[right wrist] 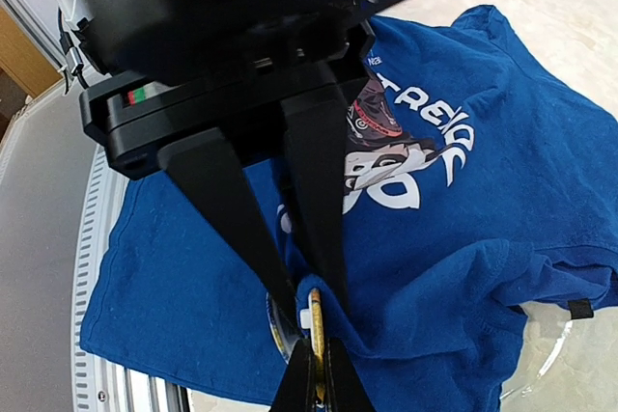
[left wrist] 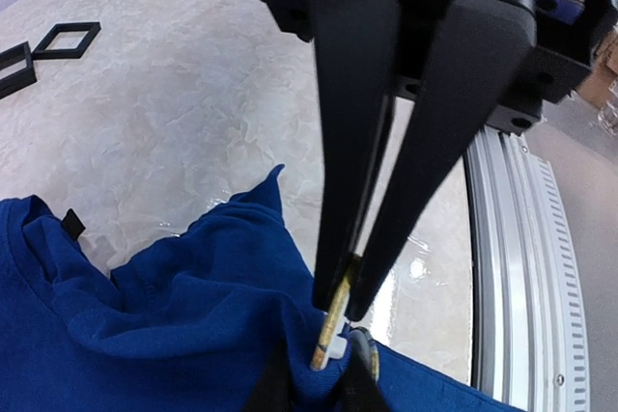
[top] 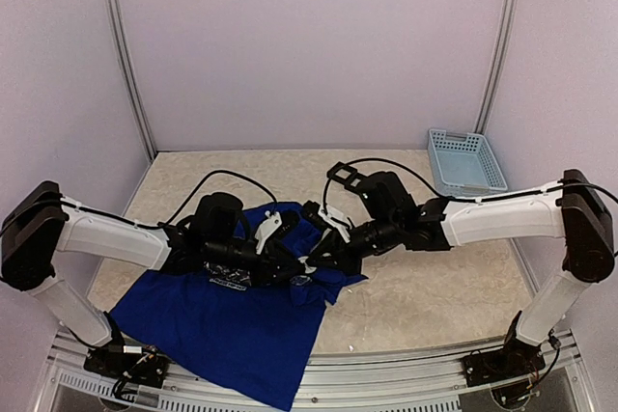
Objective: Remove the brooch from the garment
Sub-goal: Pass from the left arm to the right, then pass from the right arm to the left
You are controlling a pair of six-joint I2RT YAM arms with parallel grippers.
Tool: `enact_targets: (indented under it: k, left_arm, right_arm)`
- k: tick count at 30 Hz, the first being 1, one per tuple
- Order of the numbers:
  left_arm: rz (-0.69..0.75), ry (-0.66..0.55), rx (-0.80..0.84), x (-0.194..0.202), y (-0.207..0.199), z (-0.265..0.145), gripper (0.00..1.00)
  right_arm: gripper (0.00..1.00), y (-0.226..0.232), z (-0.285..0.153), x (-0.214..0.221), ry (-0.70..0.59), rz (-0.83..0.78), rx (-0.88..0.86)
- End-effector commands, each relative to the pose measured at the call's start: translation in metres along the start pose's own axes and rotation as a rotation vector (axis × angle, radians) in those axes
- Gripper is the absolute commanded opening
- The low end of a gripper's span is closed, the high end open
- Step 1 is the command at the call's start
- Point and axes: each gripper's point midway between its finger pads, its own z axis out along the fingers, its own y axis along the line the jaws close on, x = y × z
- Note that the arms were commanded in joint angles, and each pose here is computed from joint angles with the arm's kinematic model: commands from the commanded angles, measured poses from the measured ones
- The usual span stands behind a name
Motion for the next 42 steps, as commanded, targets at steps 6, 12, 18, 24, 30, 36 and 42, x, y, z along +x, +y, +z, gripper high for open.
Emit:
enact_targets:
  k: [6, 12, 18, 24, 30, 36, 42]
  left_arm:
    - [-0.142, -0.081, -0.148, -0.035, 0.006, -0.010, 0.84]
    - [-0.265, -0.113, -0.195, -0.076, -0.009, -0.027, 0.97]
    - [-0.203, -0.086, -0.238, -0.093, -0.007, -0.033, 0.98]
    - [-0.002, -0.154, -0.197, -0.073, -0.011, -0.025, 0.99]
    - [0.055, -0.181, -0.055, -0.047, -0.031, -0.018, 0.99]
    - [0.037, -0.172, -0.011, -0.043, -0.037, -0.017, 0.99]
    - [0.048, -0.189, -0.019, -0.047, -0.033, -0.016, 0.99]
  right_arm:
    - [0.00, 0.003, -0.049, -0.026, -0.291, -0.064, 0.137]
    - [0.00, 0.009, -0.078, -0.034, -0.407, -0.095, 0.193]
    - [0.00, 0.007, -0.086, -0.031, -0.459, -0.104, 0.226]
    - [0.00, 0.010, -0.093, -0.025, -0.518, -0.110, 0.240]
    - [0.00, 0.009, -0.094, -0.020, -0.535, -0.118, 0.247]
    - [0.00, 0.022, -0.092, -0.021, -0.541, -0.140, 0.178]
    - [0.00, 0.035, -0.093, -0.024, -0.548, -0.171, 0.107]
